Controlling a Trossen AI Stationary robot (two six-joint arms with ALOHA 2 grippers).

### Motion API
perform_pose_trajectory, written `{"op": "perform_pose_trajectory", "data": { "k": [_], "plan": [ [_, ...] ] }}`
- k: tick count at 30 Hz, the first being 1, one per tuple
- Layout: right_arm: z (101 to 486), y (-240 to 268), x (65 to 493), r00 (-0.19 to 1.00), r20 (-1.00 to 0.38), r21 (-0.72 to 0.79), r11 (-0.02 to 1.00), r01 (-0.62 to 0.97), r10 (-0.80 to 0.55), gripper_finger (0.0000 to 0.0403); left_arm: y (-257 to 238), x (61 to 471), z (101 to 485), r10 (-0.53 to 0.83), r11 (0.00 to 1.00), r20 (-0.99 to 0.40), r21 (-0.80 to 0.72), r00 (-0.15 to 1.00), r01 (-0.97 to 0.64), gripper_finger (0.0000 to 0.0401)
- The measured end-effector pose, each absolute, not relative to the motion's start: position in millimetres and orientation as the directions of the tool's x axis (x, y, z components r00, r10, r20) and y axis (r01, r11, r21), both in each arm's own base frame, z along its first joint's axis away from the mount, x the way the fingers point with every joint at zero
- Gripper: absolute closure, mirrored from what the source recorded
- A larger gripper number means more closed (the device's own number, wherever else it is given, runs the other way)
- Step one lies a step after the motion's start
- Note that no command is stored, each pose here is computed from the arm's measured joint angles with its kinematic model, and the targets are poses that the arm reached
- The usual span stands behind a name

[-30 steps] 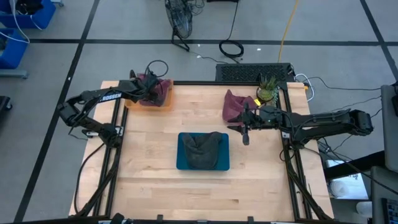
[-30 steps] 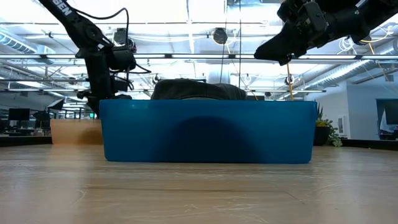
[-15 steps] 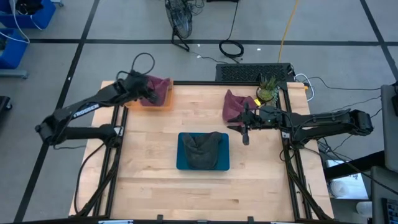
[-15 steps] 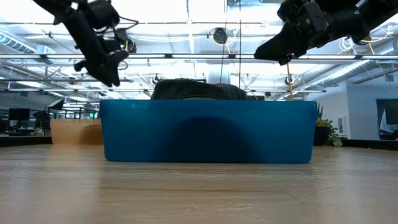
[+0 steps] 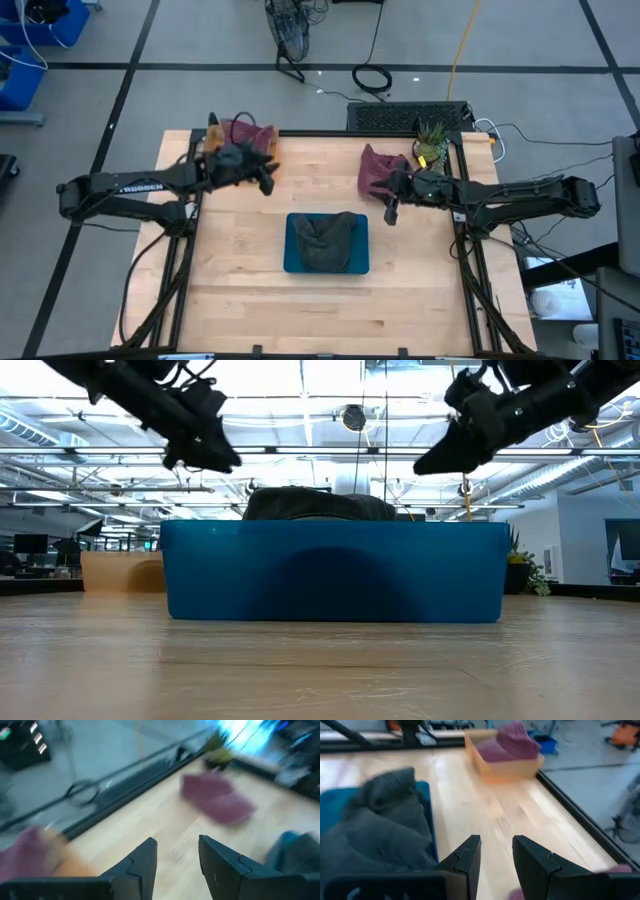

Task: Pick & Place hat
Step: Put the red cap into the orange bin

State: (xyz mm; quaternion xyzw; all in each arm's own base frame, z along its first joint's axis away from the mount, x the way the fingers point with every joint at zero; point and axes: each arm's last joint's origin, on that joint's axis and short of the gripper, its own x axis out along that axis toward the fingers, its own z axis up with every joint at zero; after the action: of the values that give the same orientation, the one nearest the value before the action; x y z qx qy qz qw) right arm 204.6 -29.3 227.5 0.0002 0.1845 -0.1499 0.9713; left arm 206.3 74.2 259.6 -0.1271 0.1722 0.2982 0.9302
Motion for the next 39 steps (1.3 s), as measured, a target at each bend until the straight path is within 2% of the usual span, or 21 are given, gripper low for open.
{"op": "perform_pose_trajectory", "data": {
  "k": [5, 9, 12, 16, 20, 23, 27, 29, 32, 36, 39],
  "plan": [
    [219, -30, 202, 0.863, -0.392, -0.072, 0.946, 0.316, -0.318, 0.0303, 60, 209, 239, 0.460, 0.850, -0.209, -0.175, 0.863, -0.496, 0.0252],
    [202, -34, 196, 0.867, -0.364, -0.046, 0.937, 0.347, -0.339, 0.0303, 53, 202, 218, 0.332, 0.919, -0.090, -0.196, 0.939, -0.343, 0.0252],
    [185, -40, 188, 0.871, -0.318, 0.010, 0.917, 0.398, -0.375, 0.0303, 51, 194, 206, 0.268, 0.949, -0.041, -0.161, 0.962, -0.271, 0.0252],
    [171, -52, 176, 0.854, -0.271, 0.085, 0.873, 0.481, -0.444, 0.0303, 55, 186, 214, 0.261, 0.948, 0.041, -0.200, 0.964, -0.248, 0.0252],
    [169, -63, 173, 0.816, -0.308, 0.106, 0.835, 0.541, -0.489, 0.0303, 56, 186, 217, 0.197, 0.961, 0.046, -0.205, 0.979, -0.184, 0.0252],
    [175, -66, 176, 0.805, -0.365, 0.094, 0.842, 0.531, -0.467, 0.0302, 56, 186, 220, 0.172, 0.972, 0.073, -0.174, 0.982, -0.157, 0.0252],
    [172, -54, 180, 0.781, -0.492, 0.018, 0.893, 0.451, -0.385, 0.0294, 57, 185, 223, 0.182, 0.973, 0.105, -0.162, 0.978, -0.163, 0.0252],
    [169, -47, 180, 0.741, -0.530, -0.076, 0.893, 0.443, -0.413, 0.0286, 59, 185, 224, 0.181, 0.974, 0.114, -0.159, 0.977, -0.162, 0.0252],
    [171, -43, 181, 0.717, -0.518, -0.157, 0.875, 0.458, -0.467, 0.0271, 62, 184, 225, 0.184, 0.973, 0.122, -0.165, 0.975, -0.163, 0.0252],
    [165, -37, 185, 0.717, -0.550, -0.161, 0.897, 0.413, -0.429, 0.0241, 63, 183, 225, 0.189, 0.969, 0.124, -0.182, 0.974, -0.165, 0.0252],
    [152, -29, 191, 0.679, -0.597, -0.240, 0.903, 0.357, -0.427, 0.0218, 63, 183, 225, 0.190, 0.969, 0.124, -0.185, 0.974, -0.165, 0.0252]
  ]
}}
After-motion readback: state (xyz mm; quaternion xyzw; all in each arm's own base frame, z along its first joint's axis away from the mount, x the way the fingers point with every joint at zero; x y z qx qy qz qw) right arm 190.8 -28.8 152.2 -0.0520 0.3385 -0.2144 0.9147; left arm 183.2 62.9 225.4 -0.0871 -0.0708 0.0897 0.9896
